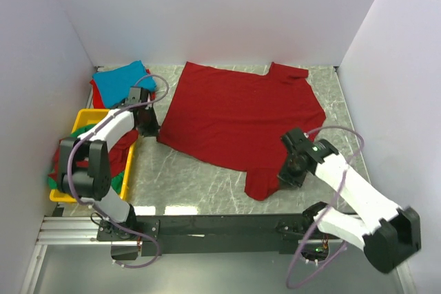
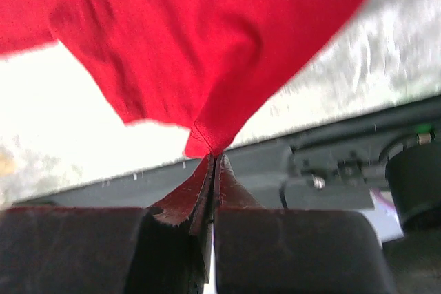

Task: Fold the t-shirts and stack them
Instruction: Fold the tshirt

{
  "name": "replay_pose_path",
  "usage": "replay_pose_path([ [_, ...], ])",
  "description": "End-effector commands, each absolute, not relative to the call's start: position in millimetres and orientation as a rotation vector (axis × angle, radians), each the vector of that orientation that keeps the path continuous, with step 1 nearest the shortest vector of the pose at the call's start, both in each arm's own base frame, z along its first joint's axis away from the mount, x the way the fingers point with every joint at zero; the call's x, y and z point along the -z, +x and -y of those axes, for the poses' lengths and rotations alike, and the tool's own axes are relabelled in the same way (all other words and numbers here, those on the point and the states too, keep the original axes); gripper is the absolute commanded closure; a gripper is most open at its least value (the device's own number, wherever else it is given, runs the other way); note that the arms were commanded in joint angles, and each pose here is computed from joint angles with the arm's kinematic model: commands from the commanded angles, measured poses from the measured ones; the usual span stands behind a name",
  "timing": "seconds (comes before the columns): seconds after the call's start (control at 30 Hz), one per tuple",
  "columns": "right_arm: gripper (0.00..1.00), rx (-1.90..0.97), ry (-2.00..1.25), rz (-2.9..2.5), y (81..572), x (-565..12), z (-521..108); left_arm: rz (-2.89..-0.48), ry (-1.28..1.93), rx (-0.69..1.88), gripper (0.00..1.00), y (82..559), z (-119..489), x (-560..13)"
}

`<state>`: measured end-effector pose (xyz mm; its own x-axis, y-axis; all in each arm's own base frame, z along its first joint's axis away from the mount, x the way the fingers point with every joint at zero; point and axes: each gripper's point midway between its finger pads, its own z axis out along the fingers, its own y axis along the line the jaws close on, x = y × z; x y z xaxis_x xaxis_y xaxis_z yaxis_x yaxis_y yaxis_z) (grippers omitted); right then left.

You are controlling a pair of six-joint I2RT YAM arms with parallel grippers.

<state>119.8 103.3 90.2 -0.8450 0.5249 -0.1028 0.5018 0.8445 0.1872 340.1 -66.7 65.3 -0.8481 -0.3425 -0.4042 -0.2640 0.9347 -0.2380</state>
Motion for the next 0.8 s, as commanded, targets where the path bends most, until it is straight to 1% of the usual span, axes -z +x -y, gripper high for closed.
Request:
replay_pose_path([
  [0.0,1.00,-0.232,0.735,-2.744,168.5,-101.7,-108.9,-2.605,-0.377,0.286,0.99,363.9,72.8,-82.0],
  [0.17,1.00,-0.194,0.750,-2.701,209.0,-104.1,-99.4,-2.612,-0.359,0.313,0.99,381.8,78.3,-82.4],
  [0.43,1.00,-0.118,0.692,-2.702,258.6,-111.6,-70.9,-2.601,-0.366,0.344,0.99,410.2,85.2,-84.6],
  [0.77,1.00,-0.094,0.677,-2.675,320.5,-135.0,-46.8,-2.560,-0.376,0.409,0.99,459.1,97.9,-104.9],
])
